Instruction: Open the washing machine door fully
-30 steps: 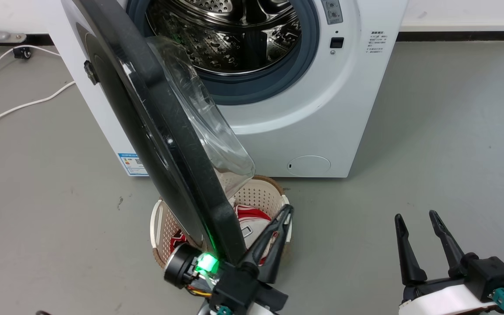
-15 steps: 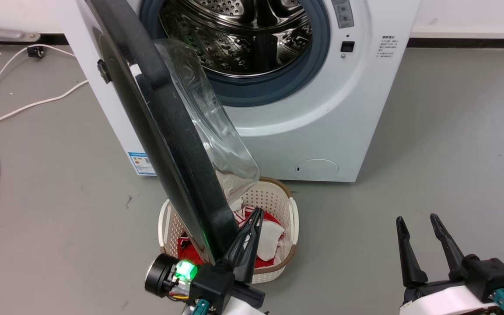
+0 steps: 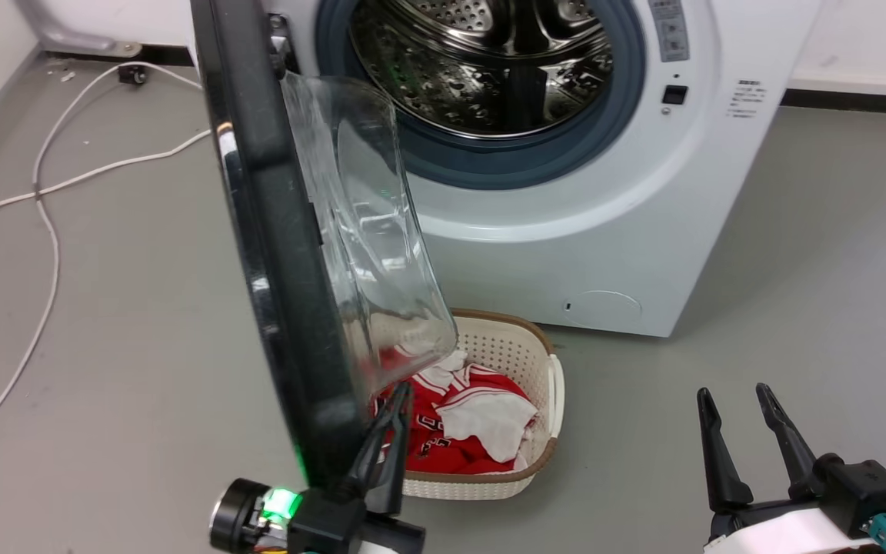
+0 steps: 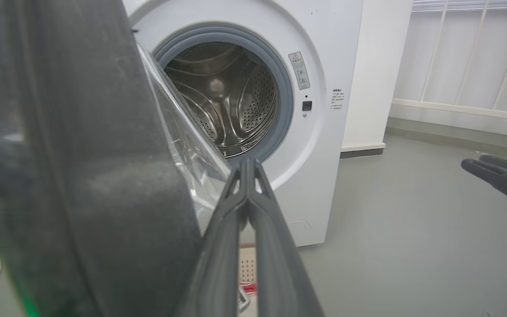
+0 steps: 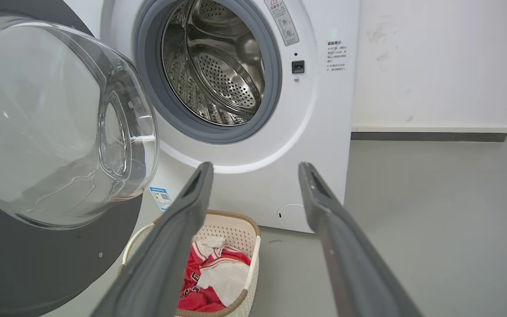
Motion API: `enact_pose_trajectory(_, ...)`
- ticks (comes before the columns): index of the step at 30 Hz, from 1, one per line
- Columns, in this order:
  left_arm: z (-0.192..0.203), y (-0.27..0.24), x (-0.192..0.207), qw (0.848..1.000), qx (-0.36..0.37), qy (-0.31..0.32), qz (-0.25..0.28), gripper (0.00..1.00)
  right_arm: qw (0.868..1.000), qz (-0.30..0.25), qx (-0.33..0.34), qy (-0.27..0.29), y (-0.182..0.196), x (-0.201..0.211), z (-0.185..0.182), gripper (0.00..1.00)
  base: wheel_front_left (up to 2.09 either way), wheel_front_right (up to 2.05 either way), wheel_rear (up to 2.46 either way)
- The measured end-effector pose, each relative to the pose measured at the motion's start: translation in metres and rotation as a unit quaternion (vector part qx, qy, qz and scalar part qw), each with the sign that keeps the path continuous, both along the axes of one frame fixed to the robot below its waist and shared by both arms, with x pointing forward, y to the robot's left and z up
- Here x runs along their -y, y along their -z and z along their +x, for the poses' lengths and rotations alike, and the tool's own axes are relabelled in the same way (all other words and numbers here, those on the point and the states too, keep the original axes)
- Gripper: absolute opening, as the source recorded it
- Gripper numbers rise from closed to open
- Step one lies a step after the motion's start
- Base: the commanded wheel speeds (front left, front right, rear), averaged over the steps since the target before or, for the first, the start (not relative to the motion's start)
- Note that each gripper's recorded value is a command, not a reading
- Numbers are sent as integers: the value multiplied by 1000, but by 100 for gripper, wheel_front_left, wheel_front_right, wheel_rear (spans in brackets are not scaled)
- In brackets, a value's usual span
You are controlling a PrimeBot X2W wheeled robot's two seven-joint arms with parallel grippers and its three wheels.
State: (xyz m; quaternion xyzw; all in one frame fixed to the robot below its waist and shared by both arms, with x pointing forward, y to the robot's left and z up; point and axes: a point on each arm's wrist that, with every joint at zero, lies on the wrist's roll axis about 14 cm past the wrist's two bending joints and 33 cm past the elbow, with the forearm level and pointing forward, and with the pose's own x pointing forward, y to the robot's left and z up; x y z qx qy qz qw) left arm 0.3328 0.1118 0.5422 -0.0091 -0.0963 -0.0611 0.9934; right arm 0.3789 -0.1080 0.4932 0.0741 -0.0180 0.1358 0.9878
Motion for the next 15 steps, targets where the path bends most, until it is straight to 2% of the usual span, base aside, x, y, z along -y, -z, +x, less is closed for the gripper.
enact_pose_trajectory(15, -28, 3, -74, 993, -7, -117, 32, 0, 999, 3, -4, -49, 3, -33, 7, 100, 0, 0, 0)
